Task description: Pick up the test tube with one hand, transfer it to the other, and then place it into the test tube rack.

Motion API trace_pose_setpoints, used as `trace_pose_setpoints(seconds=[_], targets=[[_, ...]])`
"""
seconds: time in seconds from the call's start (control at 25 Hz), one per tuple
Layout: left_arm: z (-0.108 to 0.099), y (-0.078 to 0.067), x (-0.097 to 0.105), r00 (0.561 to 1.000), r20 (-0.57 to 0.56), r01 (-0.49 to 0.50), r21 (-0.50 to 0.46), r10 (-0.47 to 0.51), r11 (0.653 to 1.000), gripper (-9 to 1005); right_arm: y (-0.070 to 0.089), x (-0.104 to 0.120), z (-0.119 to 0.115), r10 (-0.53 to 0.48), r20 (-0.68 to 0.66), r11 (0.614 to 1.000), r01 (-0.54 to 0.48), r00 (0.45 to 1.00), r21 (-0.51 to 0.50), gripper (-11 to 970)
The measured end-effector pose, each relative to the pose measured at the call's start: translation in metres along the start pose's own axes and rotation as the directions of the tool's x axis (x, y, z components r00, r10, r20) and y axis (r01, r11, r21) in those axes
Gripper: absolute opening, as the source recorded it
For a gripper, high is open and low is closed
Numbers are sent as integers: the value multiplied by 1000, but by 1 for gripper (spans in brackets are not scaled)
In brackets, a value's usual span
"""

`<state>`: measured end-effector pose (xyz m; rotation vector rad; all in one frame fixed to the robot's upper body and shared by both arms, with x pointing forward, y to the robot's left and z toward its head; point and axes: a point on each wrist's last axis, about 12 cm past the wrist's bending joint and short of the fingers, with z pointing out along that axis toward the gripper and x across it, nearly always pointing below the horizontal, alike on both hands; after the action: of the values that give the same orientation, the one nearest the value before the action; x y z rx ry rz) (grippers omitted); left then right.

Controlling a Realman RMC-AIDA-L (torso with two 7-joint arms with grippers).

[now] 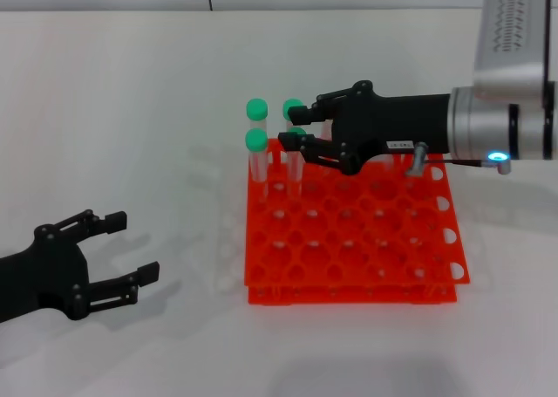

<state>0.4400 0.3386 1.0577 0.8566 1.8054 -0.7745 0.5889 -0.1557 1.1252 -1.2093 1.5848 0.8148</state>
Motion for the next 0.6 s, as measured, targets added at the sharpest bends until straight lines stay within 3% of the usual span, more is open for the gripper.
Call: trace_pose_setpoints(seconds=[0.24, 0.6], targets=[[0, 3, -3, 1000, 8, -5, -10, 5, 1000, 868, 7, 5, -28, -6, 56, 1000, 5, 998, 4, 382], [3, 9, -12, 1000, 26, -14, -6, 14, 1000, 869, 14, 31, -97, 5, 166, 996, -19, 986, 82, 490]])
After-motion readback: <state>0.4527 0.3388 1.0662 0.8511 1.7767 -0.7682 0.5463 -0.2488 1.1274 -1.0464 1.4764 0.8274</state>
